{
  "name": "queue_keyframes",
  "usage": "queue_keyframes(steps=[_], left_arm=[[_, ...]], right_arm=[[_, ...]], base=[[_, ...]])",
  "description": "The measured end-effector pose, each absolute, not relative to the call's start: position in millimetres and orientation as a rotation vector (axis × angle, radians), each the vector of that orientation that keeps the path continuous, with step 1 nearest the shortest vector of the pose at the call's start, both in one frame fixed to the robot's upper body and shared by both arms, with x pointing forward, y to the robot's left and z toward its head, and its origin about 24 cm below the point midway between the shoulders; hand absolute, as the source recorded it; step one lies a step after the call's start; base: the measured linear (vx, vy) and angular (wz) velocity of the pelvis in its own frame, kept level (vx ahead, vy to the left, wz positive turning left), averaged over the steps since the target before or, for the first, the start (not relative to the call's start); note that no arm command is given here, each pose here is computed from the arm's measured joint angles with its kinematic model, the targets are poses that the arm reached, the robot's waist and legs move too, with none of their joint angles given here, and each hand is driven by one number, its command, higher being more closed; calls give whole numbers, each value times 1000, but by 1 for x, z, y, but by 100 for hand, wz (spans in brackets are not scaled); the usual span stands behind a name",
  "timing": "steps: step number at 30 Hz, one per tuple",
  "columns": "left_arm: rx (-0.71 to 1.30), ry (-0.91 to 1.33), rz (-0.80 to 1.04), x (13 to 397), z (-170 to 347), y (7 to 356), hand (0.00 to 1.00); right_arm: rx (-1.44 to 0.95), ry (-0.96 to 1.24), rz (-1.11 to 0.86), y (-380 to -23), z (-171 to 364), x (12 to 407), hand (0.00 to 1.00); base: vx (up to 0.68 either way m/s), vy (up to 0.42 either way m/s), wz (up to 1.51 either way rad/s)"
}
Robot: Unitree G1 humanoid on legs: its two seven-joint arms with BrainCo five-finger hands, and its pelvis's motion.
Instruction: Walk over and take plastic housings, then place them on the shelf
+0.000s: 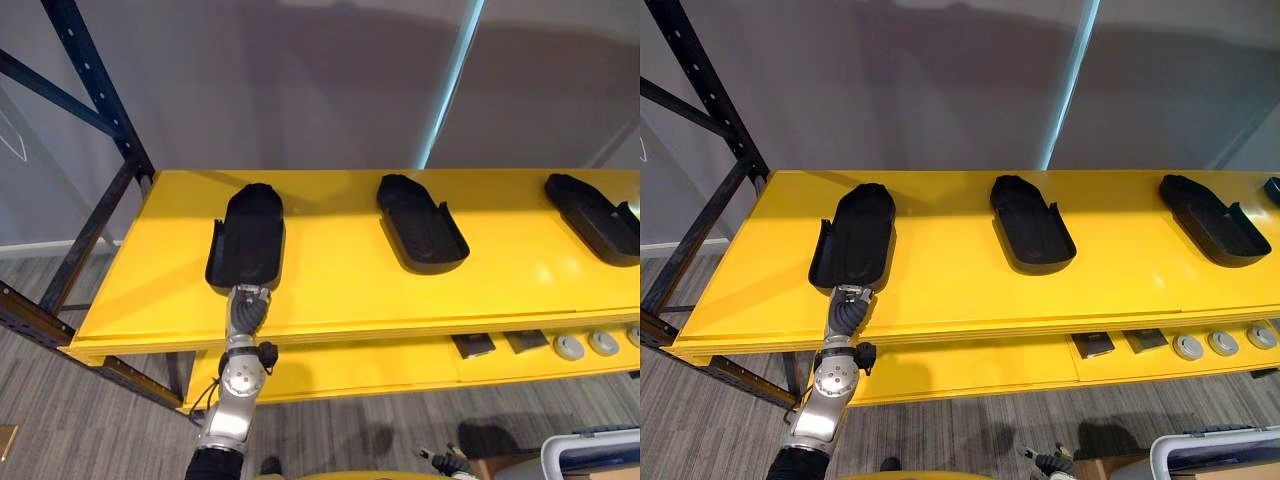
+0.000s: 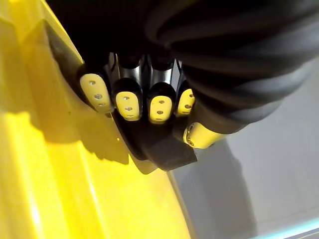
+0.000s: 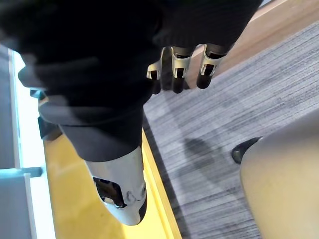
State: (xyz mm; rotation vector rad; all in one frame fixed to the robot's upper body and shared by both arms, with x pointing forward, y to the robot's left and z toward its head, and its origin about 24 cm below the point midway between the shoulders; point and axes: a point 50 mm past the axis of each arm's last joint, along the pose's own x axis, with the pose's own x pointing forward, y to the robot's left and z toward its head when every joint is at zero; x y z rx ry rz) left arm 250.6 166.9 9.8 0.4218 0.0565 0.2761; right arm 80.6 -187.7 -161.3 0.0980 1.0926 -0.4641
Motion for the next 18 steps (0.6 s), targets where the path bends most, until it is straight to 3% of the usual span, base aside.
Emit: queue_keyframes(steps=[8, 18], left_arm=[[487, 51, 272, 274, 16, 177, 100], [475, 12, 294, 274, 23, 177, 100]], right_arm=[[108, 1102, -472, -188, -163, 83, 0], [105, 1097, -468, -189, -162, 88, 0]], base=[[-3, 0, -4], [1, 0, 1]])
